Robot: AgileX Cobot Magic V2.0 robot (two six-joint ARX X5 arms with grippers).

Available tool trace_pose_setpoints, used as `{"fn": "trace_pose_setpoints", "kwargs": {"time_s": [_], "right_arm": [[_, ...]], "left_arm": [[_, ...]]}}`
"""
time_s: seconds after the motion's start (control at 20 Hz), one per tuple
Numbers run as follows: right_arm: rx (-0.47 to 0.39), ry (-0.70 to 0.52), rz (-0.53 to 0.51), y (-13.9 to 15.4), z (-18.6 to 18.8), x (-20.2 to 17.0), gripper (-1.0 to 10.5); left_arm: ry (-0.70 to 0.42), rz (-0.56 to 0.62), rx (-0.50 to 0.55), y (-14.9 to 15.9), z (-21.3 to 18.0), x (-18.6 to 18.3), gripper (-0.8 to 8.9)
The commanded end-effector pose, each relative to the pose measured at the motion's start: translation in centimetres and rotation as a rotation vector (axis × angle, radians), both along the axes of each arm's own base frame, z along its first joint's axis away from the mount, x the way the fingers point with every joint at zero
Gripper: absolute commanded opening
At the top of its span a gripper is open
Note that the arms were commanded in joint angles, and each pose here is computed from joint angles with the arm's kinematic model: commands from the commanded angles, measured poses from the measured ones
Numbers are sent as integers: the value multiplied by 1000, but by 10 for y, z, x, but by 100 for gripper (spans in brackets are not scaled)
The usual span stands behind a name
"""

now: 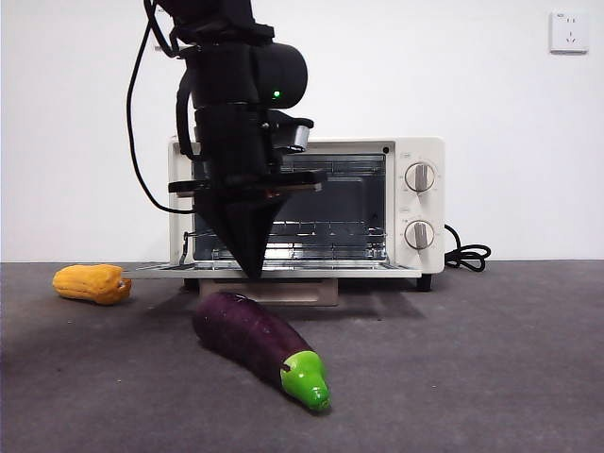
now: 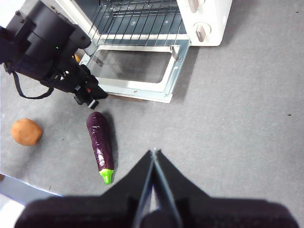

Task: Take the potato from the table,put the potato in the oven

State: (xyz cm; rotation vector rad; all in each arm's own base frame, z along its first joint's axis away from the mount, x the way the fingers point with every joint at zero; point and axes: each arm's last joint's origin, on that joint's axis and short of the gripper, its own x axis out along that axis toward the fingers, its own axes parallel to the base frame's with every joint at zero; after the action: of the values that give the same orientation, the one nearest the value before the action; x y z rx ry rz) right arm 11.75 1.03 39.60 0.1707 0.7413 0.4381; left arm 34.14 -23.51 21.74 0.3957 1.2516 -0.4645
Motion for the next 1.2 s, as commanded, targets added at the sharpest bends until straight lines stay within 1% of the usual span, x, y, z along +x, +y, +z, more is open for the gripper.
{"fn": "trace_pose_setpoints", "kwargs": {"time_s": [0.05, 0.2, 0.3, 0.45, 0.6, 0.65, 0.7, 0.75, 0.85, 0.9, 0.95, 1.05, 1.1, 1.2], "right_arm": [[-5, -10, 6, 0, 1, 0, -3], [6, -3, 15, 0, 1, 1, -2], [57, 2, 65, 2, 1, 5, -2], [208, 0, 191, 6, 3, 15, 1], [358, -7, 242, 14, 10, 32, 8], [389, -18, 259, 20, 13, 38, 51], [416, -44, 302, 30, 17, 43, 103], [429, -72, 345, 41, 21, 48, 105], [425, -159, 438, 74, 28, 54, 106], [411, -202, 479, 96, 29, 56, 129], [405, -225, 507, 115, 27, 58, 203], [407, -232, 597, 159, 19, 63, 360], [411, -218, 647, 182, 12, 67, 503], [401, -189, 693, 208, 3, 73, 623]], "left_arm": [[7, -18, 8, -7, 0, -6, -6], [-18, -48, -6, -9, 17, -16, -6], [-57, -59, -33, -5, 41, -27, -6], [-168, -77, -104, 15, 99, -53, -6], [-334, -72, -221, 49, 167, -96, -6], [-400, -67, -264, 63, 188, -113, -6], [-471, -61, -309, 80, 209, -134, -6], [-524, -57, -346, 93, 224, -150, -6], [-633, -48, -419, 122, 250, -186, -6], [-687, -42, -455, 137, 261, -206, -6], [-731, -37, -483, 150, 268, -221, -6], [-823, -31, -544, 174, 280, -254, -6], [-868, -30, -576, 186, 285, -271, -6], [-912, -29, -607, 198, 289, -288, -6]]}}
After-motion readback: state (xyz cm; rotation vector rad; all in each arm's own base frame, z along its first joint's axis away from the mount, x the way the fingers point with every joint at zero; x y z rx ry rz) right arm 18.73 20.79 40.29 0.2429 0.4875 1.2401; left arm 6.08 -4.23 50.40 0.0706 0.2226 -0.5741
